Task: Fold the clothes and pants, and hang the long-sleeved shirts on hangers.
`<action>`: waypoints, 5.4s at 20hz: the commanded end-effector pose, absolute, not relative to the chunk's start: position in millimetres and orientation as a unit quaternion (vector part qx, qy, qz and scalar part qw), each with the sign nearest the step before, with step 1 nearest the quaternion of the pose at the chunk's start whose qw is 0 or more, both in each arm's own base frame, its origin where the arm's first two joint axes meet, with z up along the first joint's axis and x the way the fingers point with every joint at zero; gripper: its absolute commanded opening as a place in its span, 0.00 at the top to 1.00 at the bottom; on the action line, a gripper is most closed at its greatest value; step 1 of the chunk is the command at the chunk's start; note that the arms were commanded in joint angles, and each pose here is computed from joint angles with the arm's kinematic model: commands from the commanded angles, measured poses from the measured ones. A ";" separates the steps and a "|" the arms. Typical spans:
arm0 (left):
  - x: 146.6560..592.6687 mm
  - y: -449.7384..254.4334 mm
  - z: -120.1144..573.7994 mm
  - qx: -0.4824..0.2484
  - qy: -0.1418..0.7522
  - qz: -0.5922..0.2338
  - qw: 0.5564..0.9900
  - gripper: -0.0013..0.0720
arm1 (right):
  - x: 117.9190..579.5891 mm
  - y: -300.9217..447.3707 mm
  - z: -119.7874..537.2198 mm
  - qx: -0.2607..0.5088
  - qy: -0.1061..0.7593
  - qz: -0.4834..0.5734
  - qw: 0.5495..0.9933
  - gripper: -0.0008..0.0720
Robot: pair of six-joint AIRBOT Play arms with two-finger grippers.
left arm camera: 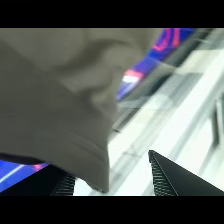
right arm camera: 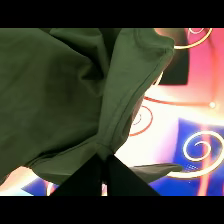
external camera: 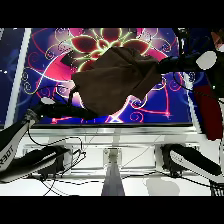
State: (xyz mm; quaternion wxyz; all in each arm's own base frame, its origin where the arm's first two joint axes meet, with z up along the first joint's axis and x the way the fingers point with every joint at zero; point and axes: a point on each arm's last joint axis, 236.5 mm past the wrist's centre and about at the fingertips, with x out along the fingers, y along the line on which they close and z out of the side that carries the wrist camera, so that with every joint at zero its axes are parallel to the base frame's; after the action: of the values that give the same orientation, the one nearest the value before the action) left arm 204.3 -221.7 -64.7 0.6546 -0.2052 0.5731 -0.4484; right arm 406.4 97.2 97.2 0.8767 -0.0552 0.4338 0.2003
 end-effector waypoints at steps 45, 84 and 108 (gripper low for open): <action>190.4 -208.8 -87.7 -0.179 0.601 -0.427 0.652 0.17 | 406.4 97.6 97.6 -0.055 0.433 0.201 0.877 0.97; 323.5 0.4 424.2 -0.011 -0.055 -0.119 0.991 0.96 | 356.4 37.0 461.4 -0.157 0.033 0.061 0.985 0.97; 471.0 -53.8 53.2 -0.244 0.436 -0.238 0.833 0.97 | 520.9 59.2 97.4 -0.100 0.466 0.110 0.872 0.97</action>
State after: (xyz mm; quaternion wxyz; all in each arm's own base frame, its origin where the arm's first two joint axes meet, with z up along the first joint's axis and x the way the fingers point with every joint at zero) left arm 441.9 -25.4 142.6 0.8843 -0.1889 0.3621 -0.2262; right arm 487.4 55.6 196.6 0.9091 -0.1142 0.3856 0.1082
